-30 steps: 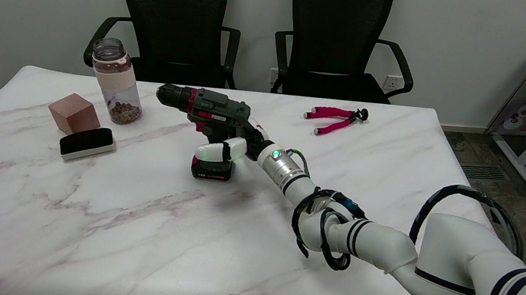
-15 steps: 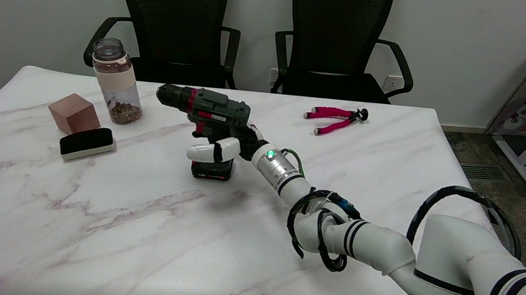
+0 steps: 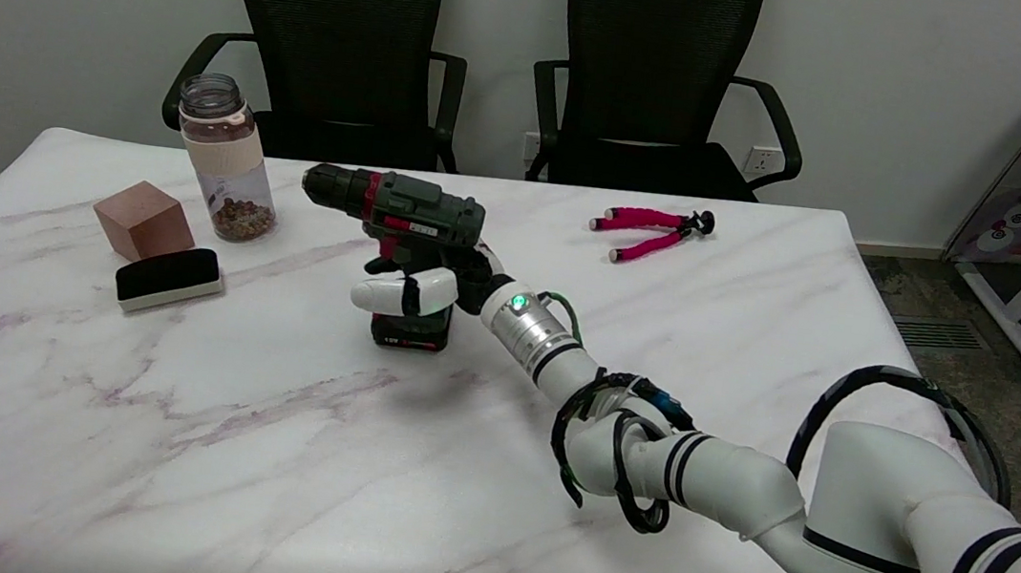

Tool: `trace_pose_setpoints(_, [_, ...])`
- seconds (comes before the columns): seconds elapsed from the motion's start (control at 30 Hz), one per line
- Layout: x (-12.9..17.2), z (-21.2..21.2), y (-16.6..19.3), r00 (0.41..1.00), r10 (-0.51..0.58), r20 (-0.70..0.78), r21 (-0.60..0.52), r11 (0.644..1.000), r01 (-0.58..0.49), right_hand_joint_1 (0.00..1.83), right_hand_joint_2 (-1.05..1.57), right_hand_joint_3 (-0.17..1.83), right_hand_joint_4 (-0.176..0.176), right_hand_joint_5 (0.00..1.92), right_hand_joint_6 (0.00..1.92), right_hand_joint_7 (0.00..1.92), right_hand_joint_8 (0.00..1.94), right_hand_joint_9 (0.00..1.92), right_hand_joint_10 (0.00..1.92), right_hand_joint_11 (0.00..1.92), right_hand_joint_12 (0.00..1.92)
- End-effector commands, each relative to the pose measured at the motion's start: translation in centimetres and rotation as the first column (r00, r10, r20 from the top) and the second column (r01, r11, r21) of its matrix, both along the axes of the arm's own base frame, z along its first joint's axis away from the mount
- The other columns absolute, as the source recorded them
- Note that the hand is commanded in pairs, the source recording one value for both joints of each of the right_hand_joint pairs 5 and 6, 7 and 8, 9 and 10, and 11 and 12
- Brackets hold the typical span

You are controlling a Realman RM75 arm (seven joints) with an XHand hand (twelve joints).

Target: Pick up the power screwdriver.

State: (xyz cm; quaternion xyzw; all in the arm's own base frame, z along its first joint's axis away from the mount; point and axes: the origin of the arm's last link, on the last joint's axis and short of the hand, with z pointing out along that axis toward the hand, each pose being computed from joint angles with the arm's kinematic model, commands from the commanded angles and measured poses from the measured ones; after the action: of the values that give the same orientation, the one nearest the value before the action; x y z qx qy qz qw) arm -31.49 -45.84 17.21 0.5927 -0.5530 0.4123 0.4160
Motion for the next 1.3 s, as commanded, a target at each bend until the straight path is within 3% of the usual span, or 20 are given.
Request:
trace_pose_setpoints(0.03, [0.52, -0.45, 0.01, 1.0, 0.019, 0.017, 0.008, 1.0, -0.019, 1.28, -0.04, 0.79, 0.122, 0.12, 0.12, 0.12, 0.12, 0.86, 0.86, 0.62, 0.62])
trace_pose_setpoints(0.43, [0.86, -0.43, 0.11, 0.998, 0.042, 0.037, 0.006, 0.999, -0.042, 1.29, -0.03, 0.87, 0.124, 0.14, 0.14, 0.14, 0.14, 0.88, 0.88, 0.64, 0.64])
trace_pose_setpoints(0.57, [0.79, -0.38, 0.15, 0.998, 0.04, 0.038, 0.004, 0.999, -0.04, 1.32, -0.03, 1.01, 0.126, 0.15, 0.15, 0.15, 0.15, 0.97, 0.97, 0.73, 0.73])
trace_pose_setpoints(0.77, [0.75, -0.16, 0.05, 0.999, 0.035, 0.039, -0.004, 0.999, -0.034, 1.36, 0.08, 1.27, 0.135, 0.16, 0.16, 0.16, 0.16, 1.2, 1.2, 1.08, 1.08])
trace_pose_setpoints(0.83, [0.76, -0.09, -0.02, 0.999, 0.034, 0.037, -0.005, 0.999, -0.033, 1.37, 0.15, 1.27, 0.133, 0.16, 0.16, 0.16, 0.16, 1.31, 1.31, 1.26, 1.26])
trace_pose_setpoints(1.2, [0.6, 0.06, -0.27, 0.999, 0.013, 0.03, -0.012, 1.0, -0.013, 1.36, 0.4, 1.12, 0.136, 0.17, 0.17, 0.17, 0.17, 1.62, 1.62, 1.68, 1.68])
trace_pose_setpoints(1.3, [0.58, 0.12, -0.31, 0.999, 0.01, 0.032, -0.015, 1.0, -0.009, 1.37, 0.45, 1.12, 0.151, 0.19, 0.19, 0.19, 0.19, 1.65, 1.65, 1.72, 1.72])
